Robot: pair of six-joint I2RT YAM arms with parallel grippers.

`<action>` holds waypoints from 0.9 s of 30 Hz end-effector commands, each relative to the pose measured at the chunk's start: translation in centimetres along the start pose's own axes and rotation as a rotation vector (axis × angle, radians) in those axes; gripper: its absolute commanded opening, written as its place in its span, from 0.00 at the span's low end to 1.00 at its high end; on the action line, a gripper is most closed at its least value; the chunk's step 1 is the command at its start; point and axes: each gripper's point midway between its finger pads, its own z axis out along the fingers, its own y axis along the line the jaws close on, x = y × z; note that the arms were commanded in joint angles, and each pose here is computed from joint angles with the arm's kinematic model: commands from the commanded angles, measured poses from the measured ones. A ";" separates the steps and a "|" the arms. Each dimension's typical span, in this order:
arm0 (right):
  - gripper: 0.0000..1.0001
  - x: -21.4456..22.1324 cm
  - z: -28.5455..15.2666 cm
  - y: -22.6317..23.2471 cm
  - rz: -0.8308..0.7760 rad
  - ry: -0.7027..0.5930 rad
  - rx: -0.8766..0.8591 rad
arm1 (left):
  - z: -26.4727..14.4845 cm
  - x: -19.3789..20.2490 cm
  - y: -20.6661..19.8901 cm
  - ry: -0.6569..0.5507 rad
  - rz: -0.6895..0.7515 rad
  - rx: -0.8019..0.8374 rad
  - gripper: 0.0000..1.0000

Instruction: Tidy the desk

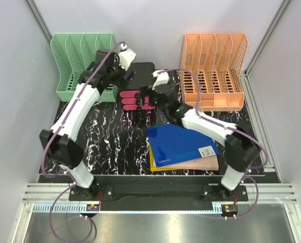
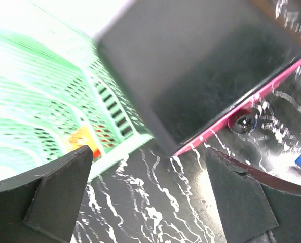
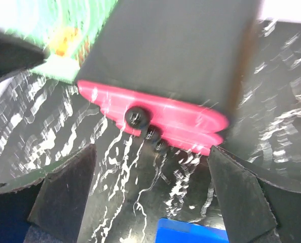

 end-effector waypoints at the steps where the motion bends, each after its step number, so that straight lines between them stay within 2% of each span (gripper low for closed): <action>1: 1.00 -6.1 -3.5 -6.3 0.045 -0.023 0.159 | -6.9 -5.1 2.3 -0.167 -0.077 -0.069 0.99; 5: 1.00 -7.7 -4.4 -15.1 0.108 0.031 0.357 | -7.9 -4.0 -1.2 -0.134 -0.152 0.093 0.99; 9: 1.00 -7.0 -4.2 -19.1 0.092 0.119 0.441 | -7.2 -0.8 -6.3 -0.062 -0.176 0.289 0.99; 10: 1.00 -6.3 -3.6 -20.0 0.089 0.145 0.454 | -6.2 1.7 -8.1 0.003 -0.185 0.329 0.99; 12: 0.97 -6.3 -3.3 -21.7 0.087 0.157 0.491 | -5.6 3.5 -10.5 0.050 -0.177 0.400 0.99; 13: 0.95 -5.6 -2.7 -22.2 0.097 0.174 0.495 | -5.0 5.2 -11.8 0.097 -0.172 0.427 0.99; 18: 0.84 -4.3 -0.3 -22.6 0.142 0.208 0.464 | -3.6 7.6 -15.5 0.174 -0.150 0.520 0.99; 22: 0.80 -1.7 2.5 -23.8 0.130 0.267 0.480 | -1.8 8.7 -16.2 0.201 -0.135 0.523 0.99; 27: 0.76 -0.9 4.9 -25.7 0.123 0.284 0.508 | 0.6 10.3 -16.7 0.229 -0.119 0.518 0.99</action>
